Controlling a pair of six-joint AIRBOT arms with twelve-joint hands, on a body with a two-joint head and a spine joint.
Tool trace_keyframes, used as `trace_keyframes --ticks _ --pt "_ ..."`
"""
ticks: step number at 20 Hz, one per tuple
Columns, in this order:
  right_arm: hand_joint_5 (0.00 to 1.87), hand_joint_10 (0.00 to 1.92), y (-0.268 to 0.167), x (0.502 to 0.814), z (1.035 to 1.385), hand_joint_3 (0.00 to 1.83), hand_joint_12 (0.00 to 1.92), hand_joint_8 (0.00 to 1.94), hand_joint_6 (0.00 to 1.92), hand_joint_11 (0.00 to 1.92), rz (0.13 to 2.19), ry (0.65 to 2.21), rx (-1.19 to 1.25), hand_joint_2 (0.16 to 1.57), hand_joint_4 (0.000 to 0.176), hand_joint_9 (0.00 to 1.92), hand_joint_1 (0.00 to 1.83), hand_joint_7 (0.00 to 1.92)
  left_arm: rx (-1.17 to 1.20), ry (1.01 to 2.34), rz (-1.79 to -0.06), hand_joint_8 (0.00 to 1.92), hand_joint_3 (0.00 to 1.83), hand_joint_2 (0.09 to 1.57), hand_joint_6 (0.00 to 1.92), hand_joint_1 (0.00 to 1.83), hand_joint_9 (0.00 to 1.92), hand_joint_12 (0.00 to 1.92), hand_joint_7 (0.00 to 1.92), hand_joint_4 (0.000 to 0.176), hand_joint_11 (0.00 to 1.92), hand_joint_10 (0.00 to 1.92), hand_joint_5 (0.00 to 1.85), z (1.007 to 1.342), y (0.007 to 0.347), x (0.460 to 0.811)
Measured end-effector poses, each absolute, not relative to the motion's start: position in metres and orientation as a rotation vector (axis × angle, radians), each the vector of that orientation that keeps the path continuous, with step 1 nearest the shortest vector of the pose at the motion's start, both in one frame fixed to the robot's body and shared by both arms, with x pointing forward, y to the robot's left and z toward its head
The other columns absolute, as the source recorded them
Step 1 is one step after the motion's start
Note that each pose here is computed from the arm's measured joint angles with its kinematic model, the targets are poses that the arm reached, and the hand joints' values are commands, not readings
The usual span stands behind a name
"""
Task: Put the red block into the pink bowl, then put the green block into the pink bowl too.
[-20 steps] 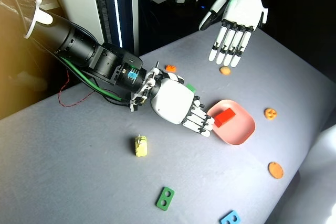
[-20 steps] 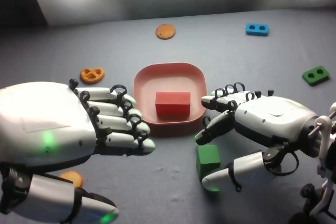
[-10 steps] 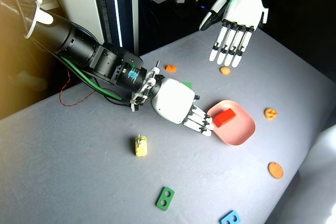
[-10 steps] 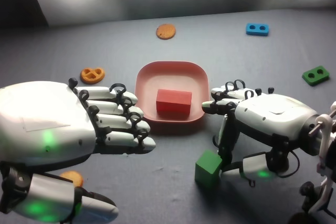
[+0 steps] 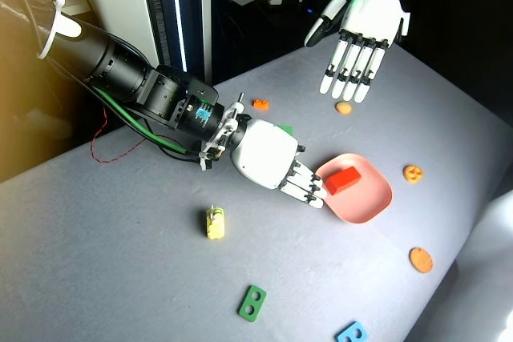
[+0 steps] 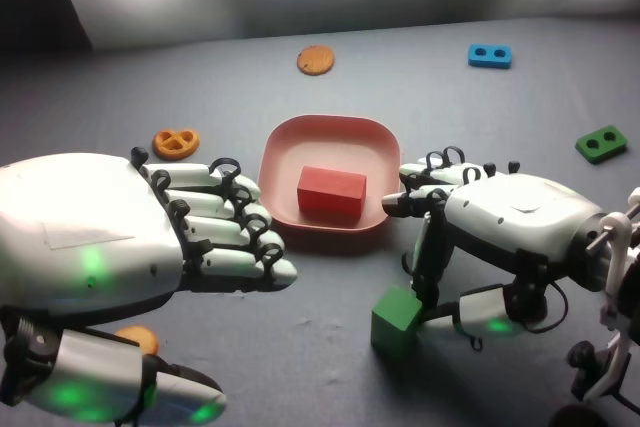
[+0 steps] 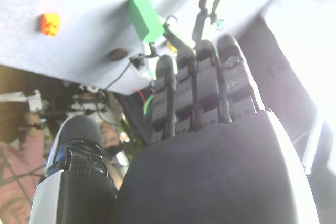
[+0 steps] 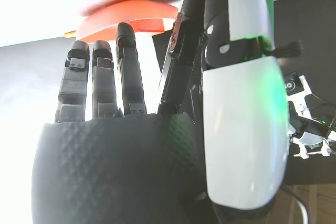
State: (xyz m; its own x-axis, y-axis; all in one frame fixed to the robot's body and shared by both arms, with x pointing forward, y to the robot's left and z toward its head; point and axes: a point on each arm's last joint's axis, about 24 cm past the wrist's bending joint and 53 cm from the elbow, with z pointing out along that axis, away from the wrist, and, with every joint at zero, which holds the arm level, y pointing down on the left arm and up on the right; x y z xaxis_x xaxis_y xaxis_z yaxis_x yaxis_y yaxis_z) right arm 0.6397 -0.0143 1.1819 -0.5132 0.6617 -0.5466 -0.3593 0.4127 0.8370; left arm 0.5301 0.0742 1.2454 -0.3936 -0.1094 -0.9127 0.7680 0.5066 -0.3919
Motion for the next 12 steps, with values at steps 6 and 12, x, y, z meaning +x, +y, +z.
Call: trace_keyframes --ticks 6,12 --pt "1.46 0.01 -0.017 0.643 1.192 0.00 0.00 0.01 0.12 0.00 1.299 1.664 0.270 0.95 0.176 0.05 1.12 0.35 0.560 1.712 -1.064 0.00 0.00 1.27 0.00 0.00 0.15 0.24 0.21 0.000 0.00 0.00 0.27 1.247 0.074 0.530" --pt "1.46 0.00 -0.017 0.646 1.203 0.00 0.00 0.00 0.12 0.00 1.309 1.639 0.274 0.95 0.176 0.02 1.12 0.30 0.554 1.698 -1.070 0.00 0.00 1.27 0.00 0.00 0.11 0.13 0.18 0.000 0.00 0.00 0.24 1.253 0.073 0.531"
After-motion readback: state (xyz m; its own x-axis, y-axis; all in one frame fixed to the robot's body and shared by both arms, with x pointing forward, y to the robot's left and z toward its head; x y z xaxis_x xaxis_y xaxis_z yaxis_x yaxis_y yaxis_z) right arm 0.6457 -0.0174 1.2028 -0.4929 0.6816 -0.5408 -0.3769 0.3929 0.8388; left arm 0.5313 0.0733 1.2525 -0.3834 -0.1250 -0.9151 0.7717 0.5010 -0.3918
